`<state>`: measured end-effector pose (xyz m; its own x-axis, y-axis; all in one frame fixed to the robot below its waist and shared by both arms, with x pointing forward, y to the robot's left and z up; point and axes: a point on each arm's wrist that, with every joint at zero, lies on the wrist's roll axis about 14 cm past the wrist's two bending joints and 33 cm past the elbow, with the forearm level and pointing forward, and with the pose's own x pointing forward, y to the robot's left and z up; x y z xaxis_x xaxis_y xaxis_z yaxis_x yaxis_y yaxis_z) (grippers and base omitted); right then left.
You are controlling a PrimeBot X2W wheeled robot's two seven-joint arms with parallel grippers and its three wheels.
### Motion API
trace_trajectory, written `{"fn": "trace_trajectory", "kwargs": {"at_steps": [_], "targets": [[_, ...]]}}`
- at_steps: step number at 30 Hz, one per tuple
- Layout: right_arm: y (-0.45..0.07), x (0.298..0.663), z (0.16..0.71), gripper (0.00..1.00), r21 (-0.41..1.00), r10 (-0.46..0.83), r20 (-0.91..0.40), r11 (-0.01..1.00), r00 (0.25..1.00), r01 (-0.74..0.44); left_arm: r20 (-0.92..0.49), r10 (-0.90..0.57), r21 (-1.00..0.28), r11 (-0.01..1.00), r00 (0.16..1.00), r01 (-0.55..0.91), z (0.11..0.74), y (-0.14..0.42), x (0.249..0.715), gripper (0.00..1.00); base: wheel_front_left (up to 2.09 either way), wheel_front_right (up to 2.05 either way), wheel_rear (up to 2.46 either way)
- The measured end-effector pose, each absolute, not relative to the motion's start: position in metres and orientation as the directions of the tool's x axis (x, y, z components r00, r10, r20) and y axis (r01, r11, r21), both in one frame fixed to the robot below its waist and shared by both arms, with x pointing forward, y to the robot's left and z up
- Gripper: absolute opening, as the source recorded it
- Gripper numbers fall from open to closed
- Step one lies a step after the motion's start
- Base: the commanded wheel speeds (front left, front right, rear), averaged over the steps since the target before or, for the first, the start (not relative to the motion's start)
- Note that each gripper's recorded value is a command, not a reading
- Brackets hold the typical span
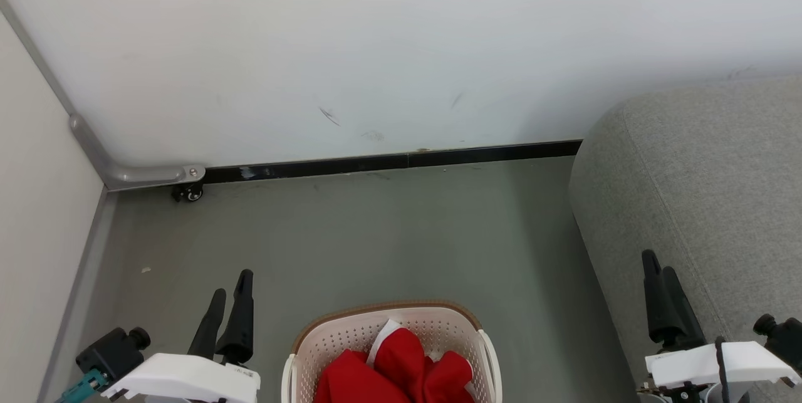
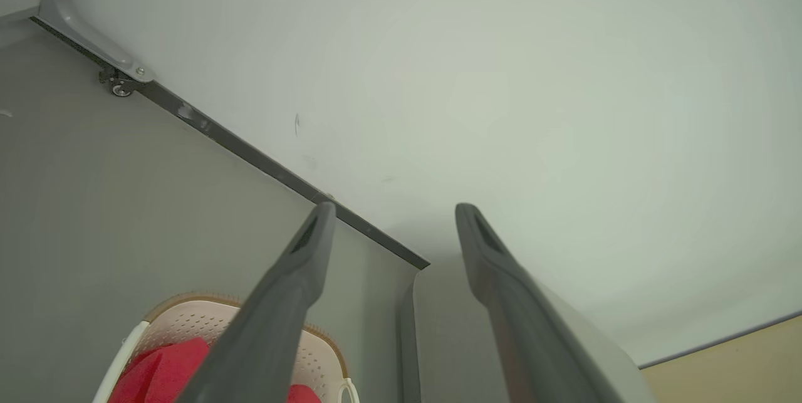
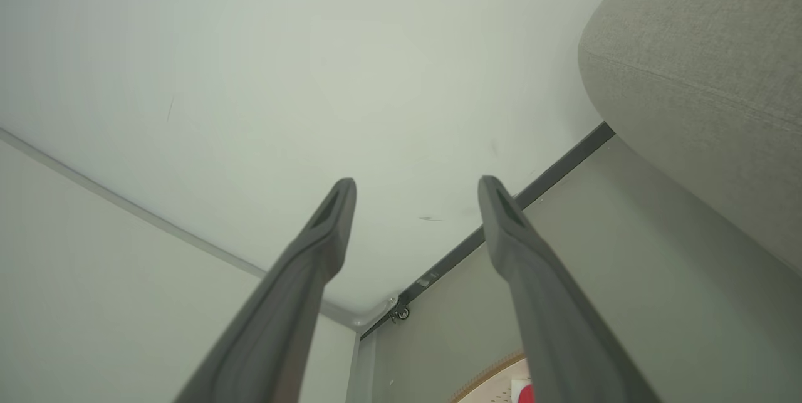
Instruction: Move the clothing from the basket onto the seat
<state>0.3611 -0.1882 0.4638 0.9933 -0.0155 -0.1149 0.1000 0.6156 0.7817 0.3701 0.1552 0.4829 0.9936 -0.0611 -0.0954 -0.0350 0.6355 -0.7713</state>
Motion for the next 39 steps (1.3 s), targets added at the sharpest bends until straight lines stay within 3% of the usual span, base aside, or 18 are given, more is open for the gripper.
{"fn": "trace_trajectory", "kwargs": {"at_steps": [15, 39], "targets": [[-0.183, 0.359, 0.467, 1.00, 0.577, 0.006, -0.093, 0.816, 0.996, 0.048, -0.089, -0.050, -0.514, 0.858, 0.995, -0.003, 0.485, 0.147, 0.367, 1.00, 0.00, 0.00, 0.00], [-0.169, 0.357, 0.465, 1.00, 0.253, 0.073, -0.089, 0.966, 0.993, -0.048, 0.004, -0.045, -0.147, 0.988, 0.999, 0.045, 0.495, 0.134, 0.365, 1.00, 0.00, 0.00, 0.00]]}}
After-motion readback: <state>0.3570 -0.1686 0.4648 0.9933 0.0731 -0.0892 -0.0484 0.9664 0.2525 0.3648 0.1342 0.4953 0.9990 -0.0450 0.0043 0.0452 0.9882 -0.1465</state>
